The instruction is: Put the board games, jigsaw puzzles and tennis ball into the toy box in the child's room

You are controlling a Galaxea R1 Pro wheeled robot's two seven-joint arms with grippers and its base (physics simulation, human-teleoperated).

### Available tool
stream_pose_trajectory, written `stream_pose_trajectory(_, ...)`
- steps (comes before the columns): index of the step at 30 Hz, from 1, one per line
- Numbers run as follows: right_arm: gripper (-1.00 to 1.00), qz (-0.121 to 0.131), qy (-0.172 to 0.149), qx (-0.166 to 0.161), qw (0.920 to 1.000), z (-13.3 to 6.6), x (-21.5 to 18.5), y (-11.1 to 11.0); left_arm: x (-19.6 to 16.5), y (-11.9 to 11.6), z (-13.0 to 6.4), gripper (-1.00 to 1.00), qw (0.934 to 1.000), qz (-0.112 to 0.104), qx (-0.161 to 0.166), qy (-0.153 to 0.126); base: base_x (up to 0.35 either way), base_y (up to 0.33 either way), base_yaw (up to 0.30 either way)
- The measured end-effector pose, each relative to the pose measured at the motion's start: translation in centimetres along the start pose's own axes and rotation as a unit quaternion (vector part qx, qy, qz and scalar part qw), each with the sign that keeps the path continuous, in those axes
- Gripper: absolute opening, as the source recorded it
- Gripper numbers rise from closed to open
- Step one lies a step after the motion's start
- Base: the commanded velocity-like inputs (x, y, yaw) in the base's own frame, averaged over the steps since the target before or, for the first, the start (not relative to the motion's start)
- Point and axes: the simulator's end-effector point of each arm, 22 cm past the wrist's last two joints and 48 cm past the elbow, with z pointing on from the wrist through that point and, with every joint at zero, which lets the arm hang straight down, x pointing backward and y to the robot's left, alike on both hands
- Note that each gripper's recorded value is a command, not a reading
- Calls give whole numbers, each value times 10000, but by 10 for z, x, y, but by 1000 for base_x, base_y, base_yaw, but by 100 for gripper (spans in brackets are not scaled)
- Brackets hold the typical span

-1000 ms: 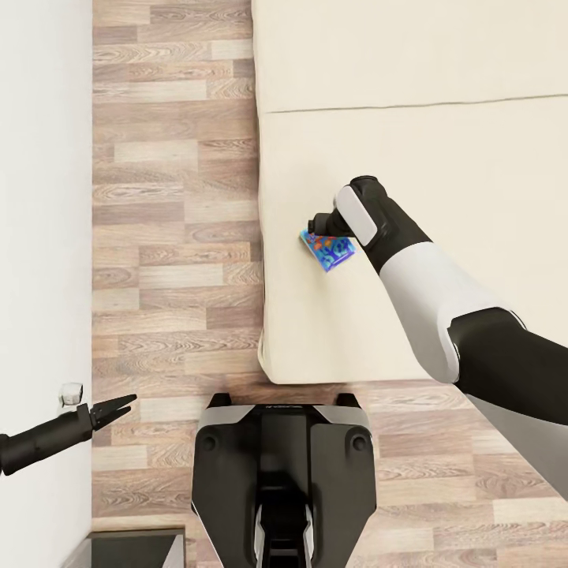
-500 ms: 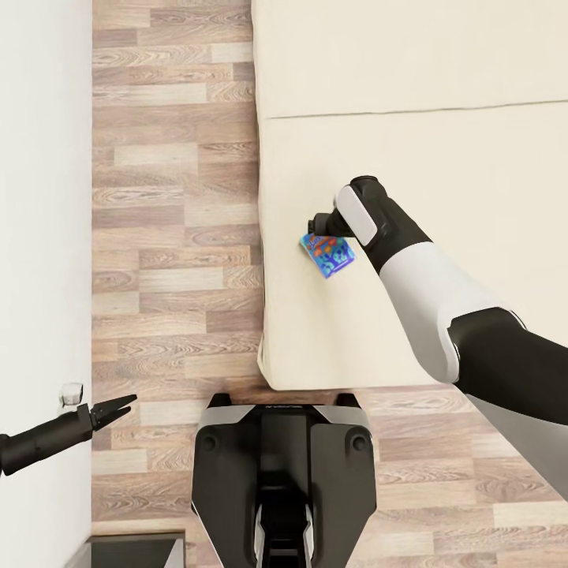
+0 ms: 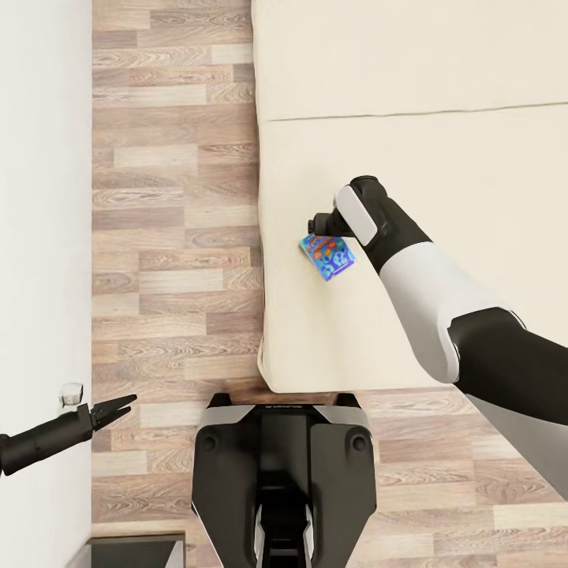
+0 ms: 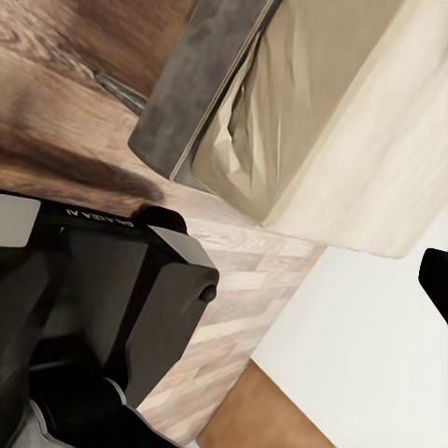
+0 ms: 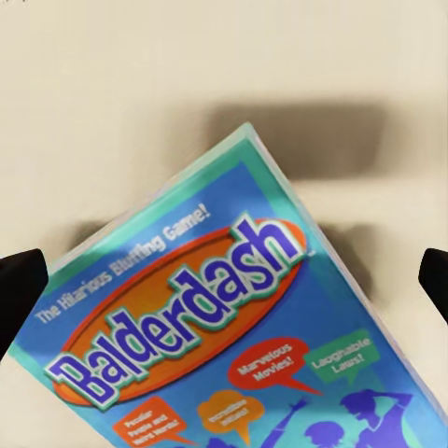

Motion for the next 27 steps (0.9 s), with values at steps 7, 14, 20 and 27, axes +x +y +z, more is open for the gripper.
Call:
stream_pose_trajectory(7, 100, 5, -14, 6, 10000, 0, -1, 0, 0, 0, 0, 100, 10000, 3, 0, 0, 0, 0, 0)
stream_pose_trajectory(14, 100, 7, -28, 5, 10000, 0, -1, 0, 0, 0, 0, 100, 10000, 2, 0, 1, 0, 0, 0)
stream_pose_trajectory(20, 100, 17, -51, 10, 10000, 0, -2, 0, 0, 0, 0, 100, 10000, 5, 0, -1, 0, 0, 0)
stream_pose_trajectory(27, 100, 88, -215, 21, 9997, 0, -9, -1, 0, 0, 0, 100, 10000, 6, 0, -3, 0, 0, 0)
